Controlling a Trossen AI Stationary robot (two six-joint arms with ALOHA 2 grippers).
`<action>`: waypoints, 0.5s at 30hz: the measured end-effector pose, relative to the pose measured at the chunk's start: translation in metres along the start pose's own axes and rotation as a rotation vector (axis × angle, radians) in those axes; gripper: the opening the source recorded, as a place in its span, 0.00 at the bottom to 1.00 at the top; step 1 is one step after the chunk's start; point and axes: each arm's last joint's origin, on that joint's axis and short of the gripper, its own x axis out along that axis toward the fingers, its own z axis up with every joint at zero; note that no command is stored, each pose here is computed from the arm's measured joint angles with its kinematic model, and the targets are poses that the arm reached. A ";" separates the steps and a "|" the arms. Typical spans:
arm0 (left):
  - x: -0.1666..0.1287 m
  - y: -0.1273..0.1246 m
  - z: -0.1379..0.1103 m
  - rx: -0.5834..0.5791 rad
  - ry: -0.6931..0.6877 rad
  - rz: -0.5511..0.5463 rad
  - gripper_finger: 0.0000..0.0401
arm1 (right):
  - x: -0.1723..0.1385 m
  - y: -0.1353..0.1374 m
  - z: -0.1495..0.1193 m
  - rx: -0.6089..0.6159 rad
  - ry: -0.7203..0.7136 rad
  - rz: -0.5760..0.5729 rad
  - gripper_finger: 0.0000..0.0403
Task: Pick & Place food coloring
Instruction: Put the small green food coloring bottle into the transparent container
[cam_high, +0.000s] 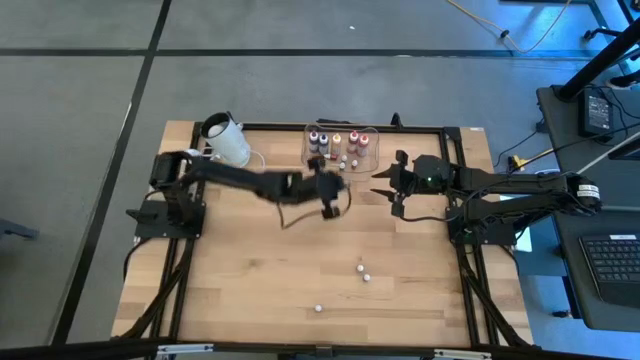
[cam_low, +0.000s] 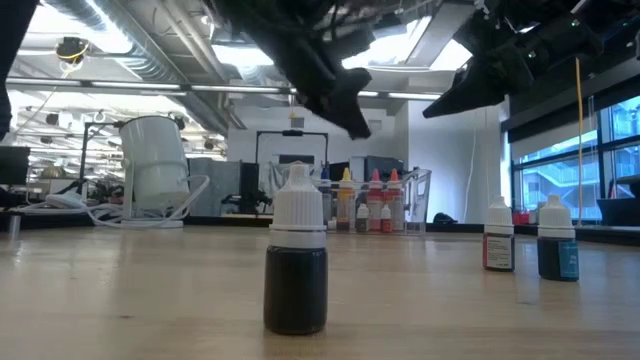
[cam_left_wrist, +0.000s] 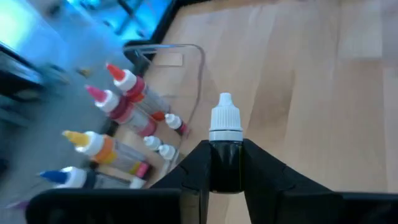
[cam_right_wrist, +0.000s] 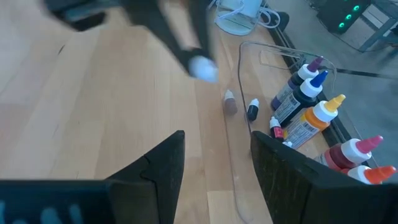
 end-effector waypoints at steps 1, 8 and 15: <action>0.007 0.012 -0.001 -0.045 0.005 -0.034 0.16 | 0.000 0.000 0.000 0.000 0.001 0.000 0.46; 0.045 0.083 -0.023 -0.326 0.093 -0.139 0.16 | 0.000 0.000 -0.001 -0.020 0.010 0.003 0.46; 0.072 0.104 -0.044 -0.398 0.156 -0.108 0.19 | 0.000 0.000 -0.001 -0.022 0.008 0.001 0.46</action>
